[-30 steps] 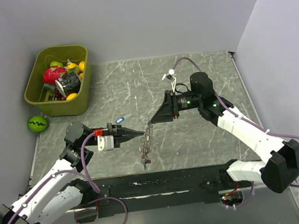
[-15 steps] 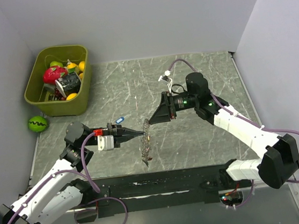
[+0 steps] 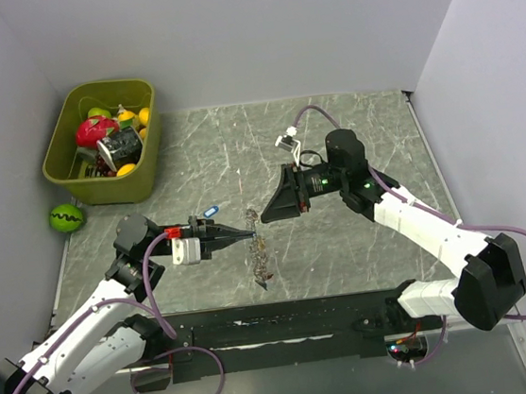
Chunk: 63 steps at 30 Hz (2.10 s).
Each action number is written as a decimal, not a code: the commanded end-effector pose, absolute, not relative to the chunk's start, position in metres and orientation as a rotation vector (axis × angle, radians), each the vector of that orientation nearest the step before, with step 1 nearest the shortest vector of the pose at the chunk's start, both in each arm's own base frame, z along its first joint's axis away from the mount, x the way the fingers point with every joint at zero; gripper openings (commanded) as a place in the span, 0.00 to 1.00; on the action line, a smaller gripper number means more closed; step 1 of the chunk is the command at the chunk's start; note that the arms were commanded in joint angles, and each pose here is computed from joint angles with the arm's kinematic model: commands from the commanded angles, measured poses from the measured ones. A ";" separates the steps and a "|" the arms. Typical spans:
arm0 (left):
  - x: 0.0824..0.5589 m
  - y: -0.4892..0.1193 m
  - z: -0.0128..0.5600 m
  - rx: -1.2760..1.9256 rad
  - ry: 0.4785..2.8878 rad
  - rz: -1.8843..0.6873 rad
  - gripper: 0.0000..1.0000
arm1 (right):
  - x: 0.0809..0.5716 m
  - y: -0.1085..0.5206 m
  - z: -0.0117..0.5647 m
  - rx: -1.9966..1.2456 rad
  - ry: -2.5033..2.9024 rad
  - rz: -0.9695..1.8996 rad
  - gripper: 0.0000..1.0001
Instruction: Put the keys on the keyring
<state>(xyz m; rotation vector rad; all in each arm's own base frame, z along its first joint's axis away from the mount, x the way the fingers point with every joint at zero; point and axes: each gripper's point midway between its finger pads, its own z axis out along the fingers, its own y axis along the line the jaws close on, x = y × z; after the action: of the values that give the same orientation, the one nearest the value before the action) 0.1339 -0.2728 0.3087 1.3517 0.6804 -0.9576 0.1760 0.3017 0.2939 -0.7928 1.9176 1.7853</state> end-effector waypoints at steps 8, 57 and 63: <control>0.131 -0.272 0.332 1.345 0.569 -0.903 0.01 | 0.185 0.306 0.289 -0.775 1.942 1.738 0.41; 0.126 -0.267 0.330 1.331 0.576 -0.902 0.01 | 0.169 0.315 0.309 -0.788 1.800 1.931 0.00; 0.125 -0.264 0.329 1.329 0.594 -0.879 0.01 | 0.172 0.310 0.310 -0.774 1.781 1.812 0.00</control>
<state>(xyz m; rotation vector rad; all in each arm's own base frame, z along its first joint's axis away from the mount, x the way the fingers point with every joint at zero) 0.1290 -0.2684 0.3151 1.3391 0.6592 -0.9390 0.1736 0.3156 0.2931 -0.7291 1.8795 1.9198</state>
